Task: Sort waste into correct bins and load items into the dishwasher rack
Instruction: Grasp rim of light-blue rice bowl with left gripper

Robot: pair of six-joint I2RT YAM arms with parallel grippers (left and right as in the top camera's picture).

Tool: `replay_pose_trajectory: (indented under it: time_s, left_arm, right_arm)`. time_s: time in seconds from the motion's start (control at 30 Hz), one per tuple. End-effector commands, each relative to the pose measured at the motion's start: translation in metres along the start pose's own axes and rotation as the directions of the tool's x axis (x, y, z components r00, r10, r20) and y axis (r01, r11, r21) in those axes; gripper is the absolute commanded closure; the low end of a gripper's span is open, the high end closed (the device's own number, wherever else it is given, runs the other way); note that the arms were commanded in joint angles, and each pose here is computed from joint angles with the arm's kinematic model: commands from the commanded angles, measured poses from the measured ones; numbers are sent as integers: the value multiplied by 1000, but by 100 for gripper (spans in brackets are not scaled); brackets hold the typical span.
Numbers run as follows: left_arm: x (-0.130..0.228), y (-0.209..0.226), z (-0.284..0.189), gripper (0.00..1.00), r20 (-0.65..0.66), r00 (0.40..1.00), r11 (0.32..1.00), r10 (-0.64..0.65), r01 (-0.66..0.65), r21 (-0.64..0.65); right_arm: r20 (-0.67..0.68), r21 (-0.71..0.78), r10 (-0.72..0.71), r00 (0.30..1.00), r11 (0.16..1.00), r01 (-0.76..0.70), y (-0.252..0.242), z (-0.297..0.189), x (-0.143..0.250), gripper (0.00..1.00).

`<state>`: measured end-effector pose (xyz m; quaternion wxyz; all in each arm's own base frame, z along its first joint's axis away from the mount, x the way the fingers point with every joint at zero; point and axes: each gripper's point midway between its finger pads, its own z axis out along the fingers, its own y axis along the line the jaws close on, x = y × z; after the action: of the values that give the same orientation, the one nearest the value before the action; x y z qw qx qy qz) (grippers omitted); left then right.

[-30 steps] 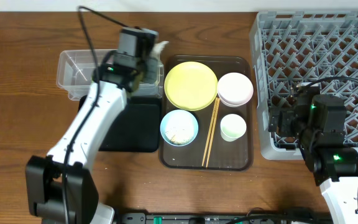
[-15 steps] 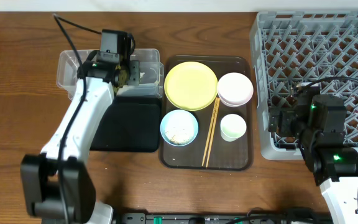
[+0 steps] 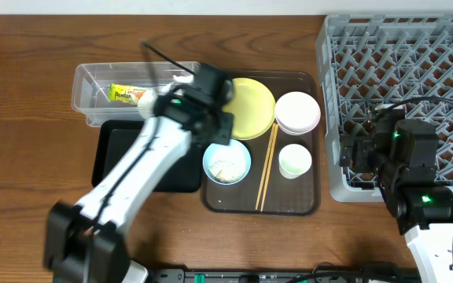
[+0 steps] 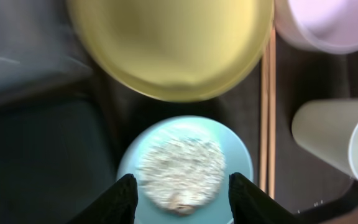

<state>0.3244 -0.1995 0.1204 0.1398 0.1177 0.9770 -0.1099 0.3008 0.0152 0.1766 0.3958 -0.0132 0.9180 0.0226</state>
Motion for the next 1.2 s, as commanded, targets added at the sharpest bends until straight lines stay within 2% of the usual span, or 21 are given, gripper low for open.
replay_pose_trajectory:
  time_s: [0.0, 0.3, 0.33, 0.43, 0.53, 0.57, 0.67, 1.0, 1.17]
  left_arm:
    - [23, -16, 32, 50, -102, 995, 1000, -22, 21, -6]
    - [64, -49, 95, 51, -256, 963, 996, 84, -92, -18]
    - [68, -49, 99, 53, -268, 959, 995, 88, -97, -21]
    - [75, -49, 107, 73, -295, 951, 994, 93, -107, -29]
    - [73, -49, 105, 81, -286, 954, 994, 94, -107, -30]
    - [71, -47, 104, 87, -277, 956, 993, 92, -107, -40]
    - [67, -46, 98, 94, -261, 961, 992, 94, -111, -52]
    - [45, -52, 35, 94, -131, 987, 995, 99, -101, -13]
    - [31, -23, -2, 94, -70, 997, 1000, 18, -20, -17]
  right_arm:
    - [18, 5, 17, 1000, 1000, -17, -3, -4, -8, 1]
    - [13, 5, 17, 1000, 1000, -18, -3, -4, -6, 1]
    - [13, 5, 17, 1000, 1000, -18, -3, -4, -6, 1]
    - [12, 5, 17, 1000, 1000, -18, -3, -4, -6, 1]
    - [12, 5, 18, 1000, 1000, -18, -3, -4, -6, 1]
    - [12, 5, 17, 1000, 1000, -18, -3, -4, -6, 1]
    - [12, 5, 18, 1000, 1000, -18, -3, -4, -6, 1]
    - [12, 6, 17, 1000, 1000, -18, -3, -4, -6, 1]
    - [12, 6, 17, 1000, 1000, -18, -3, -4, -6, 1]
